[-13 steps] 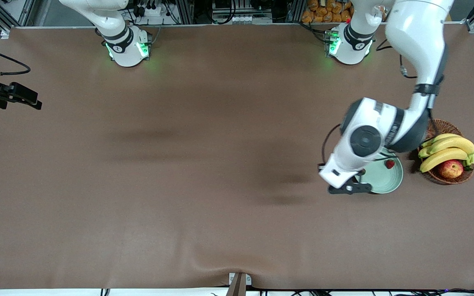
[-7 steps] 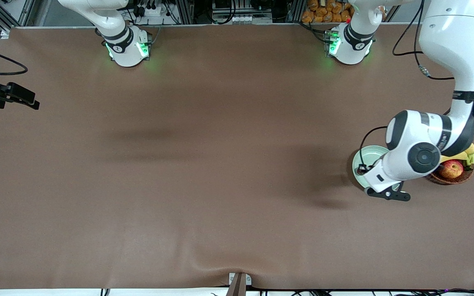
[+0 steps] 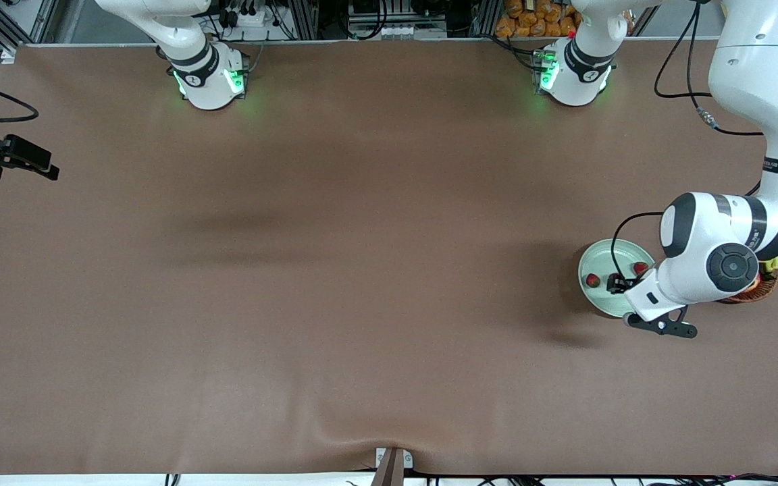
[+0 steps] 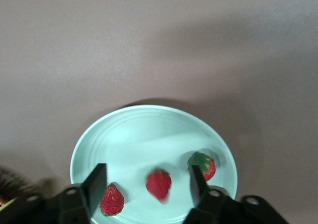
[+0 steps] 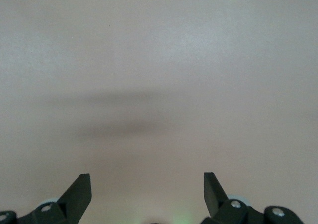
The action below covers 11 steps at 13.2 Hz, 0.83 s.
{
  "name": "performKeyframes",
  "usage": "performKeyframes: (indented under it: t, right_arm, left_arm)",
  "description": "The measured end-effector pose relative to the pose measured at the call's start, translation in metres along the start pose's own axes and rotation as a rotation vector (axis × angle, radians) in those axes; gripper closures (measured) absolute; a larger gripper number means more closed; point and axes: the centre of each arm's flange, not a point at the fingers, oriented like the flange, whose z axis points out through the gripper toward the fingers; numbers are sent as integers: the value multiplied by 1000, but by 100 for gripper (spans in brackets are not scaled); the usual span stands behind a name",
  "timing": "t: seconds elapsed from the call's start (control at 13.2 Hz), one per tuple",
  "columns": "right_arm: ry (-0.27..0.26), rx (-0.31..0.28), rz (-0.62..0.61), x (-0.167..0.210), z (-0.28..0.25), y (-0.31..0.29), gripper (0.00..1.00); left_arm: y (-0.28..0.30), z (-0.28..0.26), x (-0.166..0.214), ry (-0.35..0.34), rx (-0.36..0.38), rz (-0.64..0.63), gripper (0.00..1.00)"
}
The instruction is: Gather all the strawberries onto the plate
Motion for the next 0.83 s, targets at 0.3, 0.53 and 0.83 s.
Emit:
performKeyframes:
  t: [0.3,0.53,0.83]
  right_arm:
    - [-1,-1,-13,0,1,-5,0]
    - [-5,-1,-15,0,3,-5,0]
    - [1,-1,-18,1,3,-5,0]
  left_arm:
    - [-4,-83,6,124,39,-3,0]
    - [11,-189,1,224,73,55,0]
    - [26,-286,-34,251,11,-9,0]
